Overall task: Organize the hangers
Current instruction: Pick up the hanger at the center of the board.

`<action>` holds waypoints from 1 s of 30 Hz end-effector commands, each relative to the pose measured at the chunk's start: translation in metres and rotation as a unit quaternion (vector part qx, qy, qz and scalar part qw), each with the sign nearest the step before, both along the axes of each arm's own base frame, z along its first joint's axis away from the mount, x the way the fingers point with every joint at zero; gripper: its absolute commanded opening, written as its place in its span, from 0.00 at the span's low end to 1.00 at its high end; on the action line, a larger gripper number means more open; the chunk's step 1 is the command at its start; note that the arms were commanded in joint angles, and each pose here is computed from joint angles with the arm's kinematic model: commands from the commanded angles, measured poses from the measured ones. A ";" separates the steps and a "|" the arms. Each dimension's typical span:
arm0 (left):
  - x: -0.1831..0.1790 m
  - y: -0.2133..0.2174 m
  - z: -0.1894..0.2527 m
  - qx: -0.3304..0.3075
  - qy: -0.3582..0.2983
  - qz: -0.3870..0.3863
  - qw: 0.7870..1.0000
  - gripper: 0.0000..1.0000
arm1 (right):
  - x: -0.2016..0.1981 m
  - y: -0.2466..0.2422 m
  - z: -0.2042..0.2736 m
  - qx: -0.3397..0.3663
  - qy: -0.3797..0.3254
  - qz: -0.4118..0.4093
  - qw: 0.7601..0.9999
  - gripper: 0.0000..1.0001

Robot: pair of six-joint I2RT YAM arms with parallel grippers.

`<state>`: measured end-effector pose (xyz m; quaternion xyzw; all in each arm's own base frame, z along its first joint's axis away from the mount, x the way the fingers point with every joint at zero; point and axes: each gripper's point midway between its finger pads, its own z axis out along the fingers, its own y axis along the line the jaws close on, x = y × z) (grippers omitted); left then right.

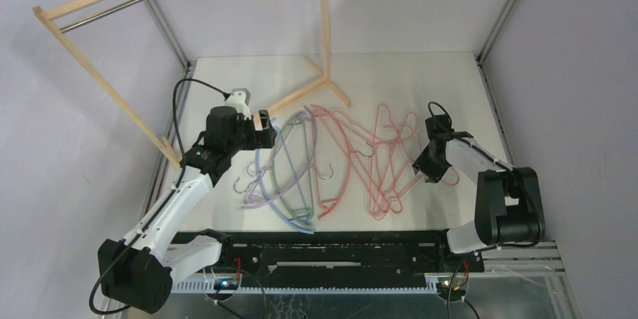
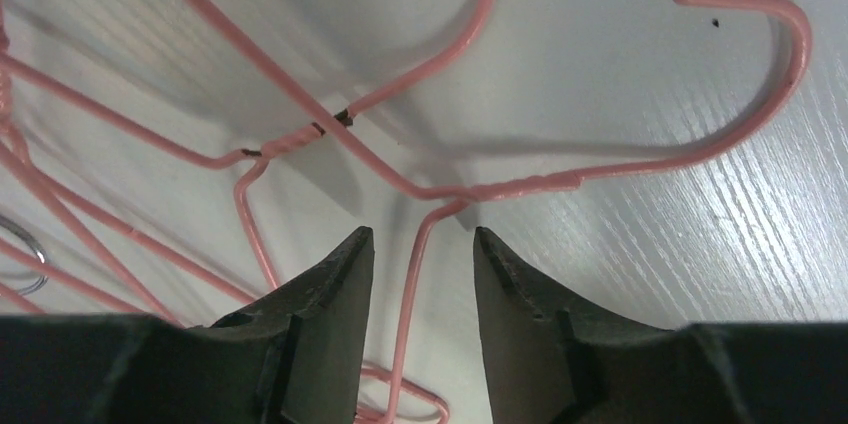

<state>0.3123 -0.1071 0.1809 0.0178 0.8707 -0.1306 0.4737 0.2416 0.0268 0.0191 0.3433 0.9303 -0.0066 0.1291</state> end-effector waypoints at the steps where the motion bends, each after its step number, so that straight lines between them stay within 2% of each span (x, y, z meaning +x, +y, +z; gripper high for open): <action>1: 0.001 -0.006 0.011 -0.020 -0.019 -0.005 1.000 1.00 | 0.016 -0.006 -0.006 -0.012 -0.019 -0.012 1.000 0.48; 5: -0.001 -0.008 0.017 -0.029 -0.025 -0.006 0.999 1.00 | 0.021 -0.007 -0.015 -0.014 -0.018 -0.010 1.000 0.47; 7: -0.002 -0.008 0.020 -0.030 -0.027 -0.009 0.999 1.00 | 0.024 -0.007 -0.019 -0.016 -0.018 -0.008 1.000 0.42; 11: -0.006 -0.009 0.023 -0.026 -0.023 -0.013 0.999 1.00 | 0.024 -0.008 -0.022 -0.018 -0.015 -0.001 1.000 0.01; 19: -0.015 -0.028 0.050 -0.041 -0.047 -0.051 0.997 1.00 | 0.027 0.005 0.013 -0.003 -0.067 0.023 0.998 0.00; 30: -0.046 -0.109 0.093 -0.057 -0.072 -0.152 0.984 1.00 | 0.040 0.044 0.124 0.023 -0.201 0.066 0.977 0.00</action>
